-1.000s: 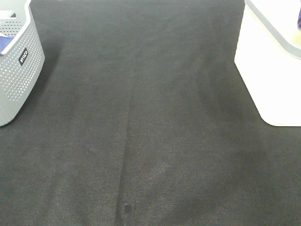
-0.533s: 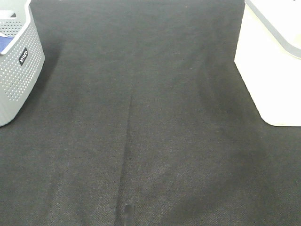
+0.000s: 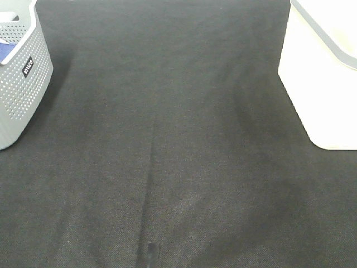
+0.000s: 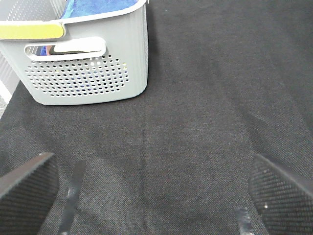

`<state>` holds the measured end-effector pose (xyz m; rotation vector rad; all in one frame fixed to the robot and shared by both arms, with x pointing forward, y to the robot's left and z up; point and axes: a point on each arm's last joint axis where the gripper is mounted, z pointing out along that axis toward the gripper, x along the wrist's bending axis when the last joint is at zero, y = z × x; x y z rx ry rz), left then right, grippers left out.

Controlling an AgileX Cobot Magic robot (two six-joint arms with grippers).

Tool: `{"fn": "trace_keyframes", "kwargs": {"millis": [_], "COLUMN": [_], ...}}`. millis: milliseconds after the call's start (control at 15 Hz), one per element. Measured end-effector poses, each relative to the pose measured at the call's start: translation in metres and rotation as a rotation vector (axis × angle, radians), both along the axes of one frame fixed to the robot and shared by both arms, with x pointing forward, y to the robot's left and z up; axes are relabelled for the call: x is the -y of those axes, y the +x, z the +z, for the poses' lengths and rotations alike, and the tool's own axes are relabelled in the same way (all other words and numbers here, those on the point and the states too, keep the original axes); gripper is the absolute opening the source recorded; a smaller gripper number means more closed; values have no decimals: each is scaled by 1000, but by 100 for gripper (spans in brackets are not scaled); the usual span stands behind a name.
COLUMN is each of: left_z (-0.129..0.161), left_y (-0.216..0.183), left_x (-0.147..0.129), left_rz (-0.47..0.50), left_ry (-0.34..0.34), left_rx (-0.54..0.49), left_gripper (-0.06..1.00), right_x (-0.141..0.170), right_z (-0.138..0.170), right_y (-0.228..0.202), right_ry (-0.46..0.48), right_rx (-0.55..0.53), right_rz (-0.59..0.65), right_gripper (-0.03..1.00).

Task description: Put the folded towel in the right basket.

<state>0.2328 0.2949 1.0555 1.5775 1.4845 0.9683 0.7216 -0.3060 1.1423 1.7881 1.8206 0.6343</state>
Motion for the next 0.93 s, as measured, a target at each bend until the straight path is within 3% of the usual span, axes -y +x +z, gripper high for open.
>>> {"fn": "trace_keyframes", "kwargs": {"millis": [200, 333, 400, 933], "left_z": [0, 0, 0, 0], "left_y": [0, 0, 0, 0], "left_x": [0, 0, 0, 0], "left_rz": [0, 0, 0, 0], "left_ry": [0, 0, 0, 0], "left_rx": [0, 0, 0, 0], "left_gripper": [99, 99, 99, 99], "right_x": [-18, -18, -17, -12], "right_z": [23, 23, 25, -33], "right_y": [-45, -96, -126, -353], "right_ry": [31, 45, 47, 48], "right_rx": [-42, -123, -110, 39], "right_rz": [36, 31, 30, 29], "right_gripper": [98, 98, 98, 98]}}
